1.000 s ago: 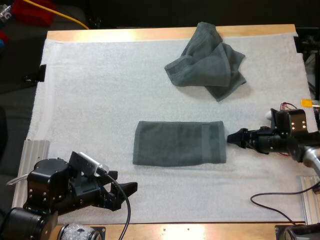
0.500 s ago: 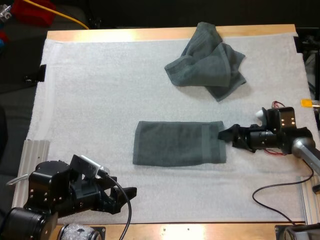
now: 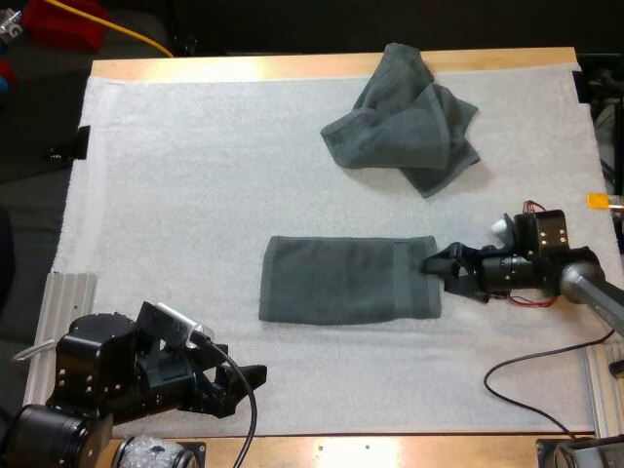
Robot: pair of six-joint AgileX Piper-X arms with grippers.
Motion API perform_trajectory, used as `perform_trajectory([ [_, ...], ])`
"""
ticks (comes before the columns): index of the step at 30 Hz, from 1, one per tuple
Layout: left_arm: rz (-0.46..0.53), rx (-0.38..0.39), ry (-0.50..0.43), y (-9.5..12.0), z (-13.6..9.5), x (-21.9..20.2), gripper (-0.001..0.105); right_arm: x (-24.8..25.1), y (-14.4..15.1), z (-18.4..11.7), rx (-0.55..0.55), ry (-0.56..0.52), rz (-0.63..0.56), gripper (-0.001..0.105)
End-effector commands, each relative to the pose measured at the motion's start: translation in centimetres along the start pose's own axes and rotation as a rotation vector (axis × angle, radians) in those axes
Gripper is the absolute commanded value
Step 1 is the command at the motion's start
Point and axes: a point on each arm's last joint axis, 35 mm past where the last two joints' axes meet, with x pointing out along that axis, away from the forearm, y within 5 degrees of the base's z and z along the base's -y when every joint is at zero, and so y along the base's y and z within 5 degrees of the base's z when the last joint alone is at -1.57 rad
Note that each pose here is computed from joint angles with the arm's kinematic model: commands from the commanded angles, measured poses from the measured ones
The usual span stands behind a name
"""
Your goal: Pick towel from pile, fold and stack
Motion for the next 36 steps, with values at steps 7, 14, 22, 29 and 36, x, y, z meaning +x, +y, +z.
perform_trajectory([
  [7,-0.008,0.018,-0.009,-0.2,0.0,-0.2,0.07,2.8,0.5,-0.8,0.05,0.069,-0.006,0.075],
  [14,-0.008,0.024,-0.009,-0.2,0.0,-0.2,0.07,4.4,0.3,-1.3,0.114,0.12,0.03,0.075],
  [22,-0.008,0.024,-0.009,-0.2,0.0,-0.2,0.07,5.1,0.6,-1.7,0.106,0.153,0.037,0.072],
  [29,-0.008,0.018,-0.001,-0.2,-0.1,-0.2,0.07,5.1,0.5,-1.8,0.119,0.146,0.002,0.019],
  [36,0.002,-0.008,0.031,-0.1,-0.5,-0.3,0.07,4.2,1.1,-1.2,0.053,0.109,-0.137,0.002],
])
